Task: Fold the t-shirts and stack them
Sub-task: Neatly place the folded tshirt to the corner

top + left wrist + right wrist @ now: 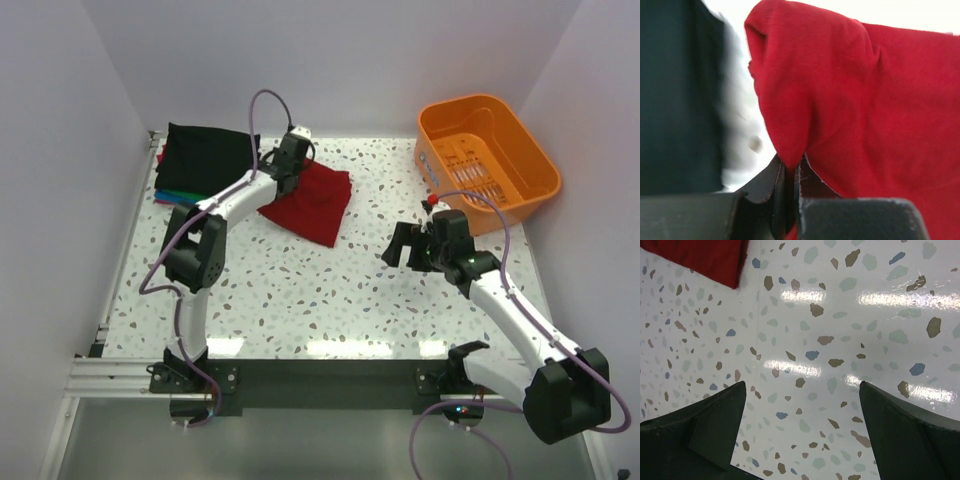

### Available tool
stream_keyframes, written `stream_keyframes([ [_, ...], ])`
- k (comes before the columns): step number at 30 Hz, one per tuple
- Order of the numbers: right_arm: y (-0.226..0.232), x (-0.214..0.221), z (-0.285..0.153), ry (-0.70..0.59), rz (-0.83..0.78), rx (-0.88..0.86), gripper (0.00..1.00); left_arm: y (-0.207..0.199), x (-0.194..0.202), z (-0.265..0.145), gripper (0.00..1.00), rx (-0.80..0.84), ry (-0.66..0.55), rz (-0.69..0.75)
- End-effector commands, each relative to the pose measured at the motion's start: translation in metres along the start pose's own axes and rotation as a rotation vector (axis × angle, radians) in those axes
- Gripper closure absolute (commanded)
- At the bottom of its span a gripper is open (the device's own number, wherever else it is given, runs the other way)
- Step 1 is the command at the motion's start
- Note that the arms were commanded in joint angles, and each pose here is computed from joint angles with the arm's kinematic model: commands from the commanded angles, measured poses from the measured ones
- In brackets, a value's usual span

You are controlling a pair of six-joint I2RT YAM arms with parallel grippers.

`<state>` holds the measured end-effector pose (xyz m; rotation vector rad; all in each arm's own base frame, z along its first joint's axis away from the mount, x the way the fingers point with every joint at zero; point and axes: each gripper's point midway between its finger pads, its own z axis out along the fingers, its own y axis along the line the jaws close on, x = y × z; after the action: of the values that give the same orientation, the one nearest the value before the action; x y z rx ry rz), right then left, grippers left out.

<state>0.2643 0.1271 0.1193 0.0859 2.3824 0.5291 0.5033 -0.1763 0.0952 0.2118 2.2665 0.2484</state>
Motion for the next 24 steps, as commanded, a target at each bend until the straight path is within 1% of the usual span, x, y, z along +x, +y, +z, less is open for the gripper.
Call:
stream_keyframes([
  [1,-0.005,-0.003,0.001,-0.019,-0.027,0.024,0.01,0.044,-0.068,-0.014,1.00,-0.146,-0.134,0.184],
  [6,-0.011,-0.001,0.005,-0.009,-0.032,0.055,0.01,0.078,-0.104,-0.017,1.00,-0.241,-0.180,0.282],
  [10,-0.014,0.001,0.009,0.004,-0.031,0.068,0.01,0.106,-0.129,-0.024,1.00,-0.286,-0.214,0.314],
  [15,-0.015,0.003,0.013,0.016,-0.031,0.070,0.01,0.144,-0.145,-0.037,1.00,-0.322,-0.227,0.354],
  [20,-0.017,0.003,0.014,0.020,-0.029,0.079,0.01,0.194,-0.161,-0.059,1.00,-0.359,-0.264,0.309],
  [24,-0.017,0.004,0.016,0.023,-0.023,0.080,0.01,0.217,-0.168,-0.075,1.00,-0.353,-0.295,0.274],
])
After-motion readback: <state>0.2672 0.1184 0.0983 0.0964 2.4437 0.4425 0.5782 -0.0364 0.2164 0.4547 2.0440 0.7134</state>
